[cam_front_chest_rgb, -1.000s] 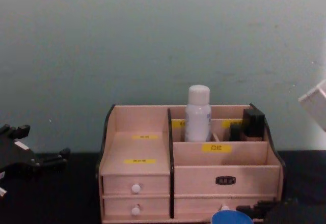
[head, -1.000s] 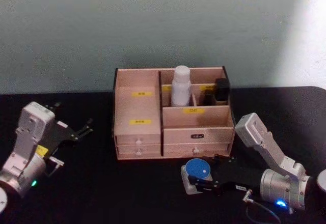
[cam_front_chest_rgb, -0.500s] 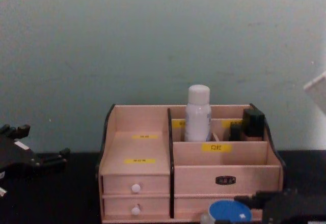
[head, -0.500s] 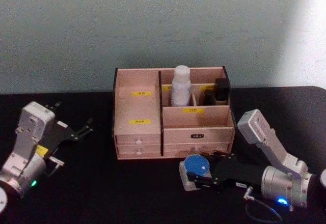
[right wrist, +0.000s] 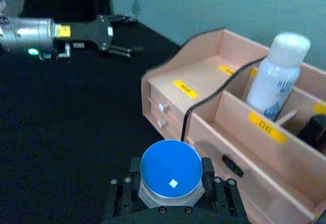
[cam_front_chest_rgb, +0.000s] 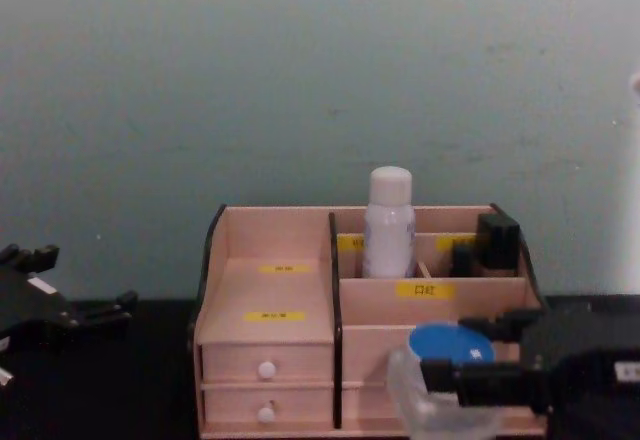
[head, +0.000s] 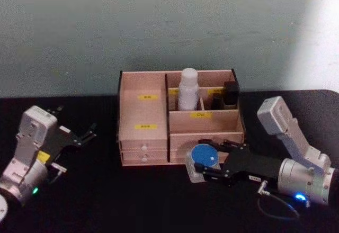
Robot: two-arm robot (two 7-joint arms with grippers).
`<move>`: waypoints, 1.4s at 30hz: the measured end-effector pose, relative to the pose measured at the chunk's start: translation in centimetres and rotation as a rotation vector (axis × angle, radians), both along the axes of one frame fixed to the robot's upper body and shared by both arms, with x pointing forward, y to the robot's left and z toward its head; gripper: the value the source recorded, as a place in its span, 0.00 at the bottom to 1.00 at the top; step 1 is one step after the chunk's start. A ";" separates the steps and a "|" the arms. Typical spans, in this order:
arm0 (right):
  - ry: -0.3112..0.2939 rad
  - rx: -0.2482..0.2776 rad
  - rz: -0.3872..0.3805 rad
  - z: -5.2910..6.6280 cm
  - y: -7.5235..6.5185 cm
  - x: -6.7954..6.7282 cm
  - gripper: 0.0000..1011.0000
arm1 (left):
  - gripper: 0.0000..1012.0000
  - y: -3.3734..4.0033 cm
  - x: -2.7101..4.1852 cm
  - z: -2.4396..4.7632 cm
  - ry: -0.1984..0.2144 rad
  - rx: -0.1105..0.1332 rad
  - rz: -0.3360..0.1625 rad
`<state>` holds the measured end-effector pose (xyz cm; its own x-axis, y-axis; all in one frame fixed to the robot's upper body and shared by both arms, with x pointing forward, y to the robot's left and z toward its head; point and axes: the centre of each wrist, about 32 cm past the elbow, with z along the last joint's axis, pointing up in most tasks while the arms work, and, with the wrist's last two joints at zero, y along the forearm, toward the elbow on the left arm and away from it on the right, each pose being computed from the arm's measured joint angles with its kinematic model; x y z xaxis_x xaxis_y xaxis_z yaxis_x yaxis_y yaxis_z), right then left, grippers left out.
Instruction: Pick up the facial cleanser and watermelon frost from the table and place them into the tiered storage box.
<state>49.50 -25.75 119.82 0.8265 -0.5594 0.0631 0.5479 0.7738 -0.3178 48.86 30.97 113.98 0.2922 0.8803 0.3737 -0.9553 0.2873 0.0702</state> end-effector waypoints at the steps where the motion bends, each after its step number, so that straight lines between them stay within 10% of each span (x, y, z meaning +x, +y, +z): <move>1: -0.004 0.002 0.001 0.2 0.0 0.0 0.70 | 0.99 0.00 0.00 0.00 0.000 0.000 0.000; 19: -0.076 0.038 0.042 3.5 2.2 1.8 0.70 | 0.99 0.00 0.00 0.00 0.000 0.000 0.000; 42: -0.072 0.066 0.006 4.7 8.2 8.6 0.70 | 0.99 0.00 0.00 0.00 0.000 0.000 0.000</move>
